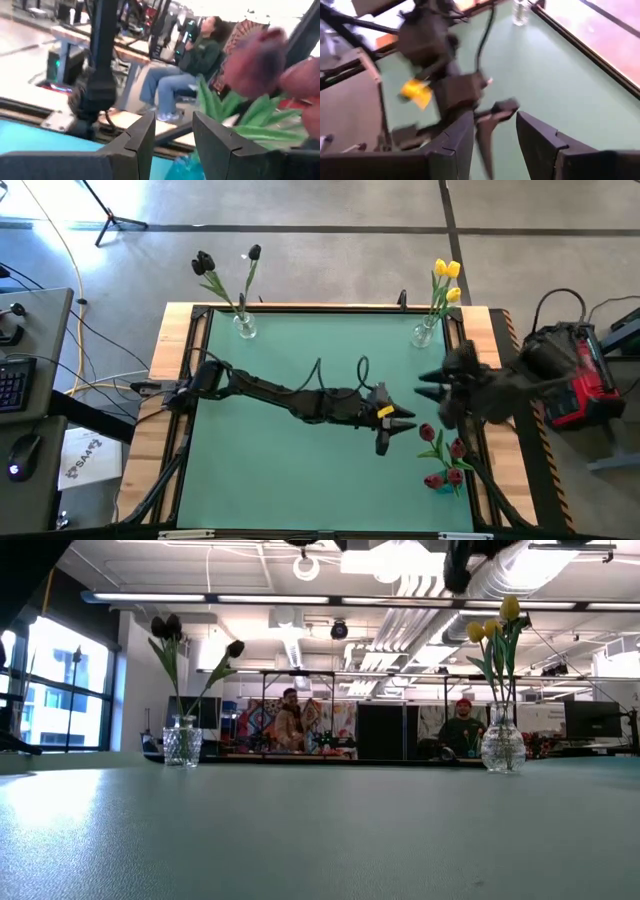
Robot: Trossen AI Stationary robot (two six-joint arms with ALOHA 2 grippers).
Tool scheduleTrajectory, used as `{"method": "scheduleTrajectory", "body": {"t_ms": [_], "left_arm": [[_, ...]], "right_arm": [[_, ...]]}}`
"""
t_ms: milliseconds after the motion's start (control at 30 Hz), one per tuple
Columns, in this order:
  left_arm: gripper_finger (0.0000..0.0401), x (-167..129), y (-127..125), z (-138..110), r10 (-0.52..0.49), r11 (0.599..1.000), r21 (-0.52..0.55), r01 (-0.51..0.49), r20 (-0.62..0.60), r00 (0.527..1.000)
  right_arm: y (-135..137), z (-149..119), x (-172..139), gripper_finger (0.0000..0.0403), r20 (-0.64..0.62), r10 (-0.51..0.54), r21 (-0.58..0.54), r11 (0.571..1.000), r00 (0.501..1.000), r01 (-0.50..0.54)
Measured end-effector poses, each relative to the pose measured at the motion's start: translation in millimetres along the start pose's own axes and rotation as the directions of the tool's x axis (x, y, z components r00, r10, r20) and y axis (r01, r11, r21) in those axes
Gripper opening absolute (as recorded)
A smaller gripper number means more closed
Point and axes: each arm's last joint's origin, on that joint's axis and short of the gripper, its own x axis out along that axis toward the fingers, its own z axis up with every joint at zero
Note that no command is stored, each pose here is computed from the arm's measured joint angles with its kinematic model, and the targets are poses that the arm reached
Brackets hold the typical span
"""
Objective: Sort flowers into vase by color
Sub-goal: Adjust the red flowers in the blue vase, then return to Home Position
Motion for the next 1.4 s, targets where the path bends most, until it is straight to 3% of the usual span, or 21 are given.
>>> {"method": "scheduleTrajectory", "body": {"t_ms": [167, 333, 500, 867, 1133, 1233, 1400], "left_arm": [[0.0117, 2.5, -15.6, 6.9, -0.051, 0.998, 0.025, 0.05, 0.039, 0.998], [0.0117, 2.5, -18.9, 0.0, -0.044, 0.997, 0.069, 0.045, -0.015, 0.999], [0.0117, 2.1, -16.4, -4.5, 0.05, 0.999, 0.013, -0.049, -0.038, 0.998], [0.0117, -5.3, -15.9, 1.1, 0.175, 0.984, 0.038, -0.172, -0.091, 0.98], [0.0117, -11.0, -18.6, 7.3, 0.205, 0.978, 0.063, -0.199, -0.117, 0.972], [0.0117, -15.1, -20.2, 14.3, 0.225, 0.972, 0.092, -0.214, -0.121, 0.967], [0.0117, -33.3, -23.9, 49.0, 0.253, 0.961, 0.144, -0.236, -0.115, 0.961]], "right_arm": [[-2.2, 5.1, 10.8, 0.0138, -0.104, 0.024, 0.028, 0.999, 0.994, -0.021], [-2.3, 8.9, 24.7, 0.0138, -0.209, 0.036, 0.068, 0.997, 0.977, -0.022], [-2.1, 6.8, 30.4, 0.0138, -0.302, 0.045, 0.069, 0.997, 0.952, -0.025], [5.8, -15.9, 49.8, 0.0138, -0.481, 0.052, 0.094, 0.996, 0.875, -0.008], [-0.7, -24.4, 18.2, 0.0138, -0.469, 0.15, 0.17, 0.982, 0.871, -0.078], [-8.8, -24.8, 4.7, 0.0138, -0.398, 0.155, 0.179, 0.98, 0.904, -0.089], [-21.1, -23.6, -12.1, 0.0138, -0.216, 0.127, 0.153, 0.984, 0.968, -0.095]]}}
